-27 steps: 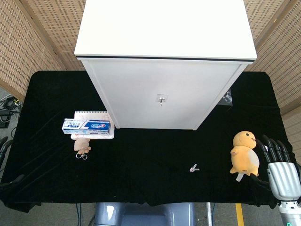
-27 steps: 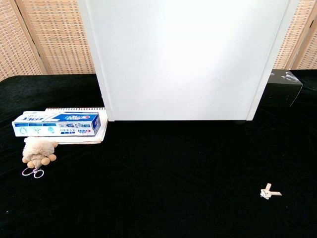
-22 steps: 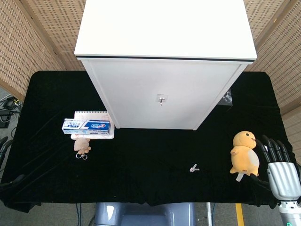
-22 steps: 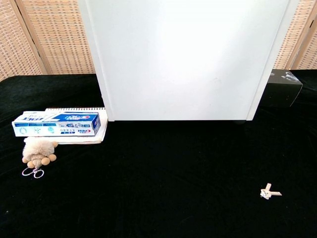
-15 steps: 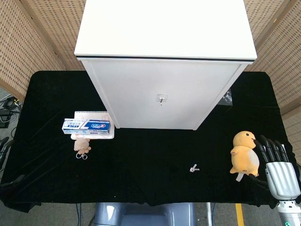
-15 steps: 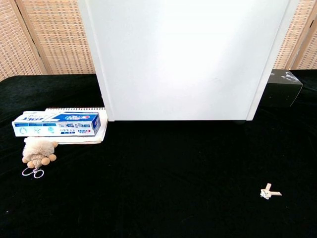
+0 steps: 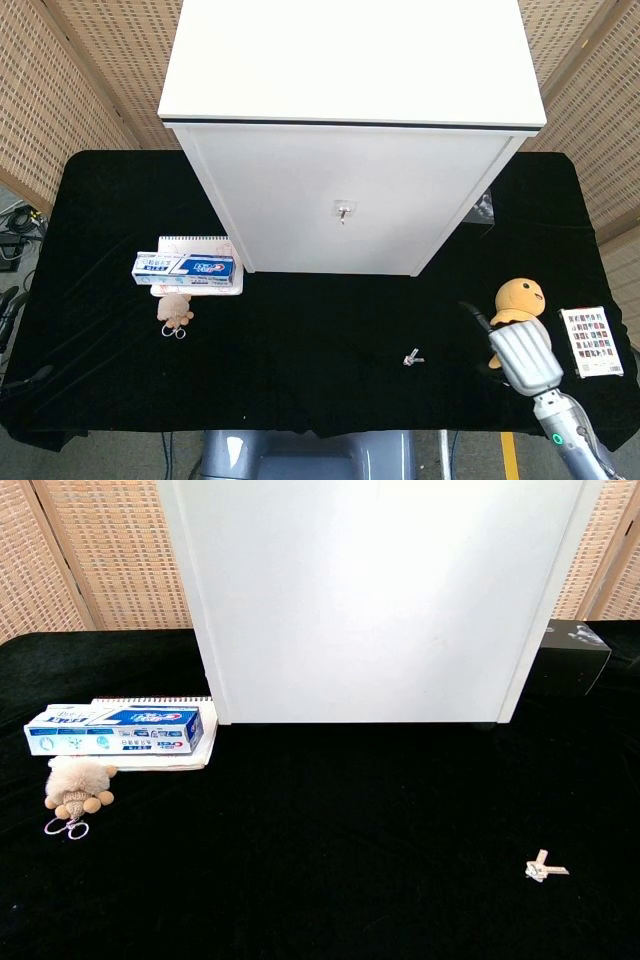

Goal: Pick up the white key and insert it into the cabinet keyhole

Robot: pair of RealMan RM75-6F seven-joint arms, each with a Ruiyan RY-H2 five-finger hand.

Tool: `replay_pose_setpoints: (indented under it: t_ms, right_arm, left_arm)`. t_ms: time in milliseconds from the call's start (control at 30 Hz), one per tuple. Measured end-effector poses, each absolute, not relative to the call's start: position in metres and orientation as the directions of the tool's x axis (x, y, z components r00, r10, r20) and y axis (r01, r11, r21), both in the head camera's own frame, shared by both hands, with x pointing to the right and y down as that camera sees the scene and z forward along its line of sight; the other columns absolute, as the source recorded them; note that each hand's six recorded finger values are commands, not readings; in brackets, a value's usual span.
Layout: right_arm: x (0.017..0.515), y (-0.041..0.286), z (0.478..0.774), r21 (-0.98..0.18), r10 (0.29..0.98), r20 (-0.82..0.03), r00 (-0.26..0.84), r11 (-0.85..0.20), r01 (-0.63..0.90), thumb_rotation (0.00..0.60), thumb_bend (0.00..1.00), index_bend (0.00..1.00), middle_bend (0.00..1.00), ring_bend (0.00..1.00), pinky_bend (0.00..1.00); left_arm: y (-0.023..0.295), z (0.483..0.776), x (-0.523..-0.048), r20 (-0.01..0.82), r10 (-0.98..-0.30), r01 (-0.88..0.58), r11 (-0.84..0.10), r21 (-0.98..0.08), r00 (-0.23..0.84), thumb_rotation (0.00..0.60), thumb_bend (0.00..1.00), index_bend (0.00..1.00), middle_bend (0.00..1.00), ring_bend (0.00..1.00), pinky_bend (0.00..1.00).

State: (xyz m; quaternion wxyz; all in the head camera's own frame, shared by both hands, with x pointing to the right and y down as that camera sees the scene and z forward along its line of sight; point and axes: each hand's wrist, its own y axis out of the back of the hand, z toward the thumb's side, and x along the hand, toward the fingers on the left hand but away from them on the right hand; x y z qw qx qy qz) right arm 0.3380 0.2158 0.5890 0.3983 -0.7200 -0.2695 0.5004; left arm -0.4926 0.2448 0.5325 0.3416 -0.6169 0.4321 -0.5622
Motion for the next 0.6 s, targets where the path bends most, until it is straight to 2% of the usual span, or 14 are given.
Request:
replay_pose_setpoints:
  t_ms: [67,167,233,600]
  right_arm:
    - [0.322,0.213,0.603,-0.811,0.739,-0.541,0.402,-0.585,-0.015,0.6,0.14,0.31,0.87,0.84,1.0]
    - [0.299,0.21,0.62,-0.775,0.683,-0.569,0.458,-0.631,-0.022,0.6,0.32,0.37,0.88,0.85,1.0]
    - [0.287,0.21,0.629,-0.763,0.66,-0.578,0.481,-0.646,-0.03,0.6,0.36,0.39,0.88,0.85,1.0]
    - [0.246,0.224,0.674,-0.716,0.591,-0.627,0.508,-0.694,-0.076,0.6,0.38,0.48,0.88,0.85,1.0]
  left_arm:
    - [0.243,0.535,-0.494,0.404,-0.915,-0.15,-0.398,-0.905,-0.014,0.6,0.0,0.0,0.0,0.0,0.0]
    - [0.241,0.537,-0.496,0.409,-0.912,-0.15,-0.401,-0.903,-0.02,0.6,0.0,0.0,0.0,0.0,0.0]
    - [0.241,0.539,-0.497,0.413,-0.91,-0.151,-0.405,-0.902,-0.026,0.6,0.0,0.0,0.0,0.0,0.0]
    - [0.238,0.543,-0.499,0.426,-0.904,-0.155,-0.416,-0.896,-0.035,0.6,0.0,0.0,0.0,0.0,0.0]
